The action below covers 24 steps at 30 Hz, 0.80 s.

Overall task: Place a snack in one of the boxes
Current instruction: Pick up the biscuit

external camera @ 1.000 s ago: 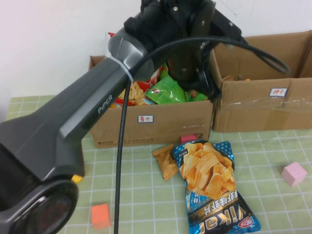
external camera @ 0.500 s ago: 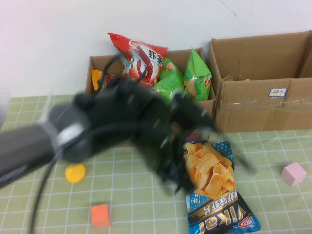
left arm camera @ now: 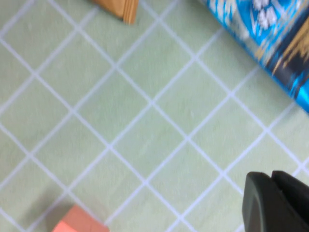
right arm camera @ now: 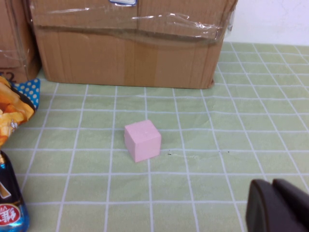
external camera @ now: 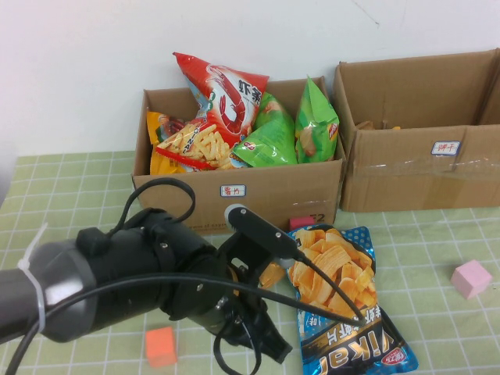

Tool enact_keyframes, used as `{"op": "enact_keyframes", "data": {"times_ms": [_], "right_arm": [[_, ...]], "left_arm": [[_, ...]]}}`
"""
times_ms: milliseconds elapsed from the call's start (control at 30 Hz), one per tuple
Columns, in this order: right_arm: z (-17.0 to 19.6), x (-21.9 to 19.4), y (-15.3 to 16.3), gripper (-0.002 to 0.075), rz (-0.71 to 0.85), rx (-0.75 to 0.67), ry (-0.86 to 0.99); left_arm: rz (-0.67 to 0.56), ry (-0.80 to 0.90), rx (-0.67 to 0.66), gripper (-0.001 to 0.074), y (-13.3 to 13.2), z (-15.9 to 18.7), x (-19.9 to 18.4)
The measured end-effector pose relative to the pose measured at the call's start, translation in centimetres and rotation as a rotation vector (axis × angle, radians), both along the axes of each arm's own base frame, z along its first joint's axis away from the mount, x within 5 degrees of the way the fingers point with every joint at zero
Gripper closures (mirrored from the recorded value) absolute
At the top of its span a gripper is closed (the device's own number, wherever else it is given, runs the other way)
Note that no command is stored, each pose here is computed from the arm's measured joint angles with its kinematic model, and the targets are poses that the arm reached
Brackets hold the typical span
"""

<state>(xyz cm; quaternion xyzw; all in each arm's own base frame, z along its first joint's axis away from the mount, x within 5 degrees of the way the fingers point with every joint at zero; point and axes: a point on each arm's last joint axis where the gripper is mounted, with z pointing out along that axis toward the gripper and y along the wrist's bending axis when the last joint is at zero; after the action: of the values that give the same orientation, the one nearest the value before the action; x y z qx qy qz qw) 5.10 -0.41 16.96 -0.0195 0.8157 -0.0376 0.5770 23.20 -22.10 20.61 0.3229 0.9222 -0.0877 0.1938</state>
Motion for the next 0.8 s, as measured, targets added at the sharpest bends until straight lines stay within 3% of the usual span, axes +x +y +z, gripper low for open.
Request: {"op": "enact_keyframes", "data": {"times_ms": [67,167,233,367,433,567,800], "right_arm": [[0.0,0.0,0.0,0.0728,0.000,0.000,0.000],[0.0,0.0,0.0,0.0728,0.000,0.000,0.000],[0.0,0.0,0.0,0.0728,0.000,0.000,0.000],[0.0,0.0,0.0,0.0728,0.000,0.000,0.000],[0.0,0.0,0.0,0.0728,0.000,0.000,0.000],[0.0,0.0,0.0,0.0728,0.000,0.000,0.000],[0.0,0.0,0.0,0.0728,0.000,0.000,0.000]], "left_arm": [[0.004,-0.017,-0.018,0.0723,-0.1,0.1,0.1],[0.004,-0.032,-0.033,0.0632,-0.3,0.0,0.4],[0.004,-0.036,-0.037,0.0518,-0.5,-0.4,0.5],[0.015,-0.056,-0.064,0.0209,-1.0,-1.2,1.1],[0.029,-0.075,-0.089,0.0112,-1.3,-1.6,1.6],[0.072,-0.093,-0.107,0.0063,-1.1,-3.3,3.4],[0.177,-0.093,-0.095,0.0099,0.2,-5.5,8.1]]}}
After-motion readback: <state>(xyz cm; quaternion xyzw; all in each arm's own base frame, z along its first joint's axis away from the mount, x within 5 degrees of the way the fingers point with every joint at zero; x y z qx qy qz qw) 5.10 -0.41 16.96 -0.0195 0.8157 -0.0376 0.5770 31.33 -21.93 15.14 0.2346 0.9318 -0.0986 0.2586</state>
